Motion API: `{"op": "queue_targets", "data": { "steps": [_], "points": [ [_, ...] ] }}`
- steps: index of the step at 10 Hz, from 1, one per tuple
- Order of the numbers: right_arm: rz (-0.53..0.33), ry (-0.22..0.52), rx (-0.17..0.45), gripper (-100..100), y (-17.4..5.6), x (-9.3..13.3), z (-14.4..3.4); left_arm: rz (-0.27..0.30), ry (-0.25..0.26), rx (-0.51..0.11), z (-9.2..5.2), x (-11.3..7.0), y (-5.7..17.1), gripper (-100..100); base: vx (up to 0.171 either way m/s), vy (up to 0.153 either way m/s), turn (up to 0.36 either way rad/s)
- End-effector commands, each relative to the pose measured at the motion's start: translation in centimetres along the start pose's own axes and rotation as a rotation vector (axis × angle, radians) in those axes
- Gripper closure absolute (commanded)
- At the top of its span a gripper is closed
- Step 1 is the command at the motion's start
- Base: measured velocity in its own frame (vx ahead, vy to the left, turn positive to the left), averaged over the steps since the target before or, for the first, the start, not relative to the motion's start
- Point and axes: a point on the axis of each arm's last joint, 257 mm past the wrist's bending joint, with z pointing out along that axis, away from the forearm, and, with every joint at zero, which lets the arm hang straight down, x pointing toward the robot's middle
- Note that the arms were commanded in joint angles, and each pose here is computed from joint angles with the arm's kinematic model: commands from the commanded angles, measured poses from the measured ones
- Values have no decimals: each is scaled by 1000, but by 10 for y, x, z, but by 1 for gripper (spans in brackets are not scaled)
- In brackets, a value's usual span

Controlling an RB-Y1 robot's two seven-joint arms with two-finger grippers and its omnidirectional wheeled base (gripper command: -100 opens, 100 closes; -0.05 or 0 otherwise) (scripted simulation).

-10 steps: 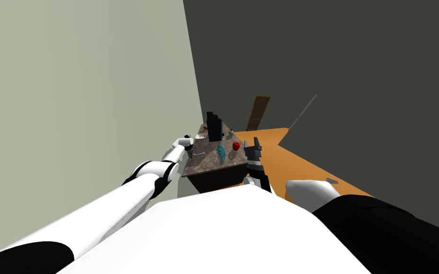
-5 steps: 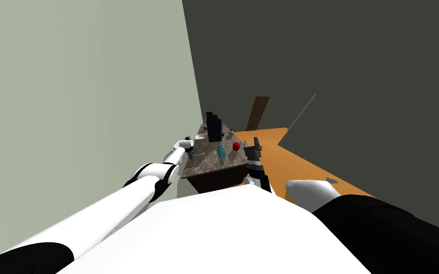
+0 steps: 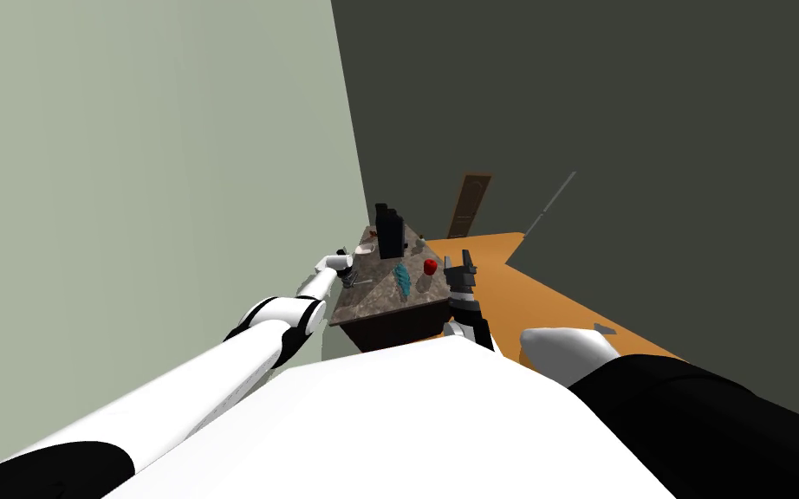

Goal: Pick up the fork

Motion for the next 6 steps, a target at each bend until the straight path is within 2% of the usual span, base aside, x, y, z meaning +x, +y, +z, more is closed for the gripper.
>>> {"op": "queue_targets", "data": {
  "steps": [1, 2, 3, 4, 5, 6],
  "points": [
    [0, 0, 0, 0, 0, 0, 0, 0, 0, 0, 0, 0, 0, 100, 0, 0, 0],
    [0, 0, 0, 0, 0, 0, 0, 0, 0, 0, 0, 0, 0, 0, 0, 0, 0],
    [0, 0, 0, 0, 0, 0, 0, 7, 0, -3, -11, -3, -6, 100, -30, -6, 37],
    [0, 0, 0, 0, 0, 0, 0, 10, 1, -3, -17, -4, -9, 100, -48, -17, 34],
    [0, 0, 0, 0, 0, 0, 0, 7, -1, 0, -14, -4, -9, 100, -20, -9, 5],
    [0, 0, 0, 0, 0, 0, 0, 7, 0, -1, -15, -4, -10, 0, 0, 0, 0]
  ]
}}
